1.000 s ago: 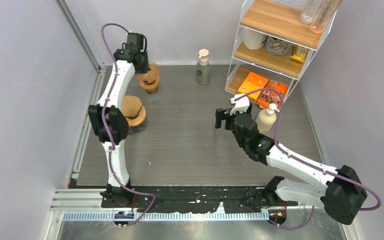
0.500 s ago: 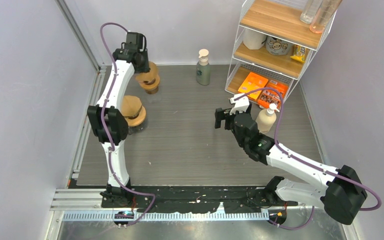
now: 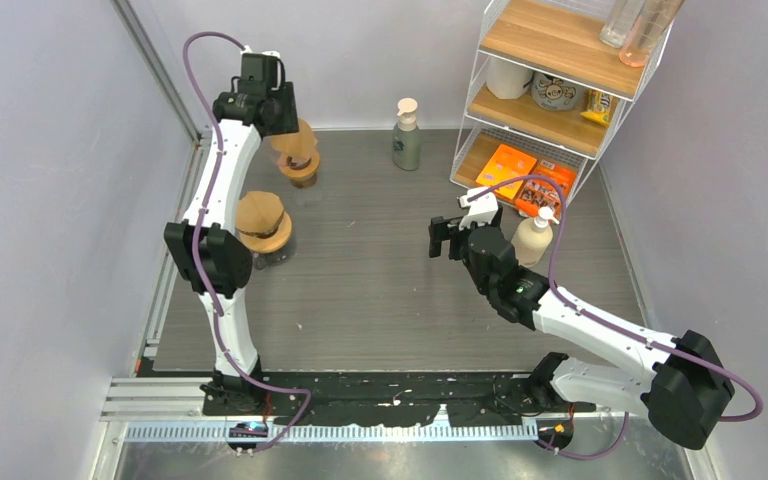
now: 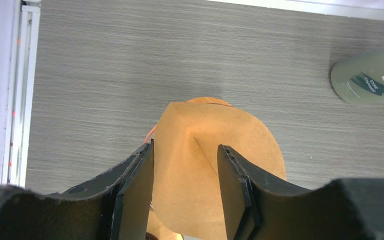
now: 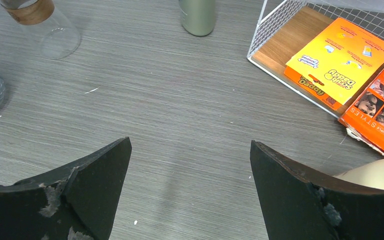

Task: Place the coffee filter in the dripper
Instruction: Place the coffee filter in the coffee dripper.

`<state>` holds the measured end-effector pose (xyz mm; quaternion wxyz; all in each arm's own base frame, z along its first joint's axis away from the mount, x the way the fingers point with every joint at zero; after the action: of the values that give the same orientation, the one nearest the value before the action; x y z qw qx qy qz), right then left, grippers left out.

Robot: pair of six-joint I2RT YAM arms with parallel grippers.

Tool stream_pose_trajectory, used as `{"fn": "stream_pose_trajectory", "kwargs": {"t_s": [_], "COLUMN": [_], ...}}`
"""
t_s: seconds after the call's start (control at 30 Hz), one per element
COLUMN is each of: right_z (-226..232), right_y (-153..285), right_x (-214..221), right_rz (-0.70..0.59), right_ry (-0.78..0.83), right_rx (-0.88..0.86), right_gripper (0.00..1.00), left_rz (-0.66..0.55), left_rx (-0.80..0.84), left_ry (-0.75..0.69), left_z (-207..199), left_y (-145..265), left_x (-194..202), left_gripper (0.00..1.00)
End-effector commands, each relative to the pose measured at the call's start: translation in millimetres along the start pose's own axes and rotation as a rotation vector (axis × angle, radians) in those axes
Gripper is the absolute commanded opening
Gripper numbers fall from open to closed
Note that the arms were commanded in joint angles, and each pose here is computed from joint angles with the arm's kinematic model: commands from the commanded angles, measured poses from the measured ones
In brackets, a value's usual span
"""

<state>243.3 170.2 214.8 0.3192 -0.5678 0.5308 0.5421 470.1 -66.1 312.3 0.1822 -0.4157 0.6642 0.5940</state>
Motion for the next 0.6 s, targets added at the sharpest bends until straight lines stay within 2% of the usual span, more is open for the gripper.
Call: {"fn": "stream_pose_trajectory", "kwargs": {"t_s": [0.0,0.3,0.57], "right_z": [-3,-3,-6], "right_y": [2,2,4], "right_x": [-25,-25,-26], "right_rz": [-0.066,-0.069,-0.072], "right_ry": [-0.042,-0.041,-0.042], "right_rx": [0.003,-0.001,0.016], "right_gripper": [0.96,0.95,0.95], "left_rz": [-0.104,-0.153,-0.119], "left_rx": [0.023,0.041,0.049], "left_ry": [0.012,0.014,0.035], "left_z": [-4,-14,-21], "left_y": [37,59,44], "left_x": [-25,-31,-17], "left_gripper": [0.55,0.56,0.42]}}
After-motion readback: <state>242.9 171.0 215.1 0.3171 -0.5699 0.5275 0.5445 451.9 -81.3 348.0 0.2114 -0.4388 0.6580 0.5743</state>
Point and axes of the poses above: each gripper's point midway between its finger pads, its own y axis back along the fingers, its own z axis along the line the jaws close on, x = y × z, the point moved 7 cm from there along y, back along the fingers, and after that the axes turned 15 degrees about y, right-handed, at the moved point
